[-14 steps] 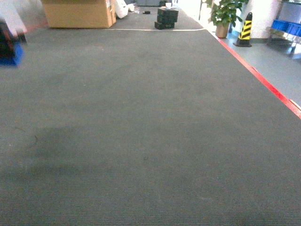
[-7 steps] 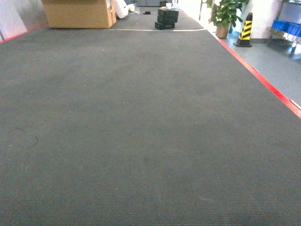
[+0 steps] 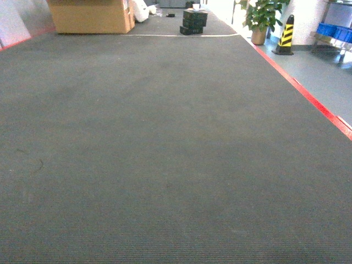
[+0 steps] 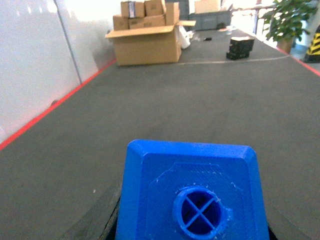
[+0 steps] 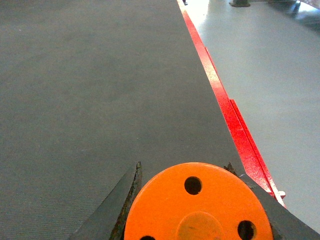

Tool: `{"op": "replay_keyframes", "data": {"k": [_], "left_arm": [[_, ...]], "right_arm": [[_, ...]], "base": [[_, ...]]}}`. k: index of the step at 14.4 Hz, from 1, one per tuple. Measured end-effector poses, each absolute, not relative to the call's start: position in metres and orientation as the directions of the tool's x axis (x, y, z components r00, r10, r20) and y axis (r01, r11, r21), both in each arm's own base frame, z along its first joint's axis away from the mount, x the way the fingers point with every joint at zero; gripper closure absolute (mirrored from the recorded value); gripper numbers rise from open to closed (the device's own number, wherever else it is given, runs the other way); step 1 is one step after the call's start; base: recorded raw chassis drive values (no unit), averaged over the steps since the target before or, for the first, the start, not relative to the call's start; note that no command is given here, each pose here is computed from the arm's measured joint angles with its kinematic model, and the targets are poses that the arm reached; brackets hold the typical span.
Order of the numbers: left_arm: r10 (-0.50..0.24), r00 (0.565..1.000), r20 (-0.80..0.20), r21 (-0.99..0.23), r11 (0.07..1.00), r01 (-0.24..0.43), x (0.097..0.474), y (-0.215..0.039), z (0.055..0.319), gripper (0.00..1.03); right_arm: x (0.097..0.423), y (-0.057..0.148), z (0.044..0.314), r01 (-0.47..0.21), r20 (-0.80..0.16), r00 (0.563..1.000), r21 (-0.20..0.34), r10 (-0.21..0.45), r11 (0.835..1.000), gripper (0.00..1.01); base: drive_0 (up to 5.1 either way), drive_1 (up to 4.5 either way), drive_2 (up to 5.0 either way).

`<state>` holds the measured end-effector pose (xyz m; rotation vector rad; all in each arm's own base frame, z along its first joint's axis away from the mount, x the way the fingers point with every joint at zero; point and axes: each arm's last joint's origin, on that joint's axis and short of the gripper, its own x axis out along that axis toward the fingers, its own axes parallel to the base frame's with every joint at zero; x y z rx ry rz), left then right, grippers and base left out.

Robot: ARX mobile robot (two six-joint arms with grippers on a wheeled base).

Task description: Sort blue parts and orange caps into right shelf containers

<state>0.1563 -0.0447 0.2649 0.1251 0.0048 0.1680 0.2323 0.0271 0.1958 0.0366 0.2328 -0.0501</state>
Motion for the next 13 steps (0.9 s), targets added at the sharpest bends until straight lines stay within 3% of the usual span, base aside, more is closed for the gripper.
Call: {"op": "replay_keyframes", "data": {"k": [2, 3, 13], "left_arm": [[0.228, 0.974, -0.021, 0.122, 0.967, -0.224, 0.1556, -0.0445, 0.2553, 0.58], [0.227, 0.974, -0.028, 0.124, 0.967, -0.222, 0.1559, -0.0447, 0.2543, 0.58], [0.226, 0.974, -0.019, 0.117, 0.968, -0.223, 0.1552, -0.0446, 0.2557, 0.58]], "right_arm": [[0.2323, 0.0269, 0.1957, 0.057, -0.231, 0.972, 0.030, -0.048, 0.998, 0.58], [0.2322, 0.0274, 0.1956, 0.052, -0.233, 0.972, 0.030, -0.044, 0.998, 0.58], [0.2321, 0.0283, 0.1956, 0.049, -0.232, 0.972, 0.030, -0.040, 0.998, 0.58]], "base": [[0.0, 0.00, 0.0], [0.0, 0.00, 0.0], [4.7, -3.73, -1.2]]}}
